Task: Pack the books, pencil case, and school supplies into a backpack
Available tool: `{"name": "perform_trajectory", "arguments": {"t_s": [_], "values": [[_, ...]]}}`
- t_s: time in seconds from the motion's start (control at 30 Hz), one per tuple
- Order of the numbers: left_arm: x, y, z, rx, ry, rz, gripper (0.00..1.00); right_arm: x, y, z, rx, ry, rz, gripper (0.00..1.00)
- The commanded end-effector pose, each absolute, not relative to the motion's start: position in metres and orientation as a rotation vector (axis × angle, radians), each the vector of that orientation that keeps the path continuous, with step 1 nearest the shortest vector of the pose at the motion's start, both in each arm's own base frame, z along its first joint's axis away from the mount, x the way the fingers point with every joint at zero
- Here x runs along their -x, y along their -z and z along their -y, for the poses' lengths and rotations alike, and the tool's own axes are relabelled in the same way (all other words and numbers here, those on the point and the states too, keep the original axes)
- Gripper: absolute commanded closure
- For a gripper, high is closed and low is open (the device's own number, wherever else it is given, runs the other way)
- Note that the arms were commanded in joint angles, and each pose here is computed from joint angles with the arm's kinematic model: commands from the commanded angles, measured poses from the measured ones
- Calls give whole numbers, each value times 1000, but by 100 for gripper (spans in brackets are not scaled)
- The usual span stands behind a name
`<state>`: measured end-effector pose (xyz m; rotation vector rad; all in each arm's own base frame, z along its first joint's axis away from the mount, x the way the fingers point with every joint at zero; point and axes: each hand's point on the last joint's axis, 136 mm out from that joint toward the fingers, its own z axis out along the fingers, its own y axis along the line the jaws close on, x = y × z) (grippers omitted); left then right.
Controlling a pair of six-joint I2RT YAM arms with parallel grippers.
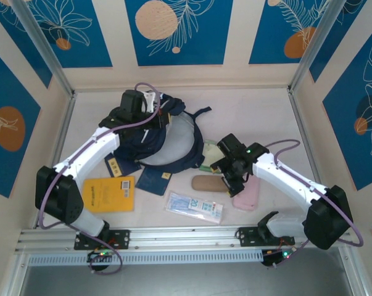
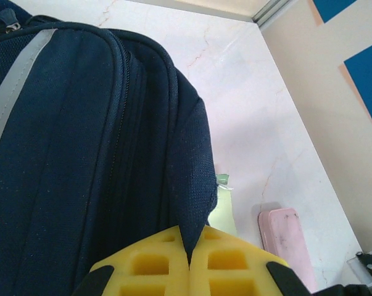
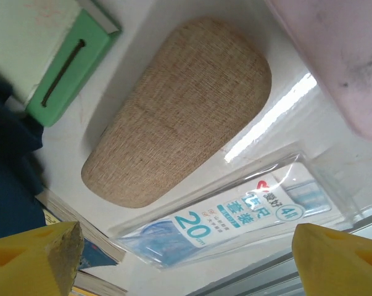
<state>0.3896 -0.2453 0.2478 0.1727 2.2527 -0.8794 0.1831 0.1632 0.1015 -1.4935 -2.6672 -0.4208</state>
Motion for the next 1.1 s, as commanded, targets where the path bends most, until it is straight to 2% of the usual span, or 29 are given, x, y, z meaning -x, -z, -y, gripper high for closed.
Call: {"name": "perform_trajectory", "arguments": {"t_s": [0.0,0.47,0.6,0.8,1.07], "values": [[-391,-273,243,-172,885,-2162,100,-193,-97,-178,1719,476,2476,10],[-387,-273,244,-183,891,-2161,100,-204,-28,-183,1801,262,2361,4],[-387,-272,245,-188,891,-2164,100,-205,-16,-178,1798,226,2379,12],[-389,-269,244,-193,875,-2171,100,-205,-18,-172,1801,249,2417,40],[-387,-277,245,-240,861,-2159,100,-219,-60,-153,1806,406,2591,53]]}}
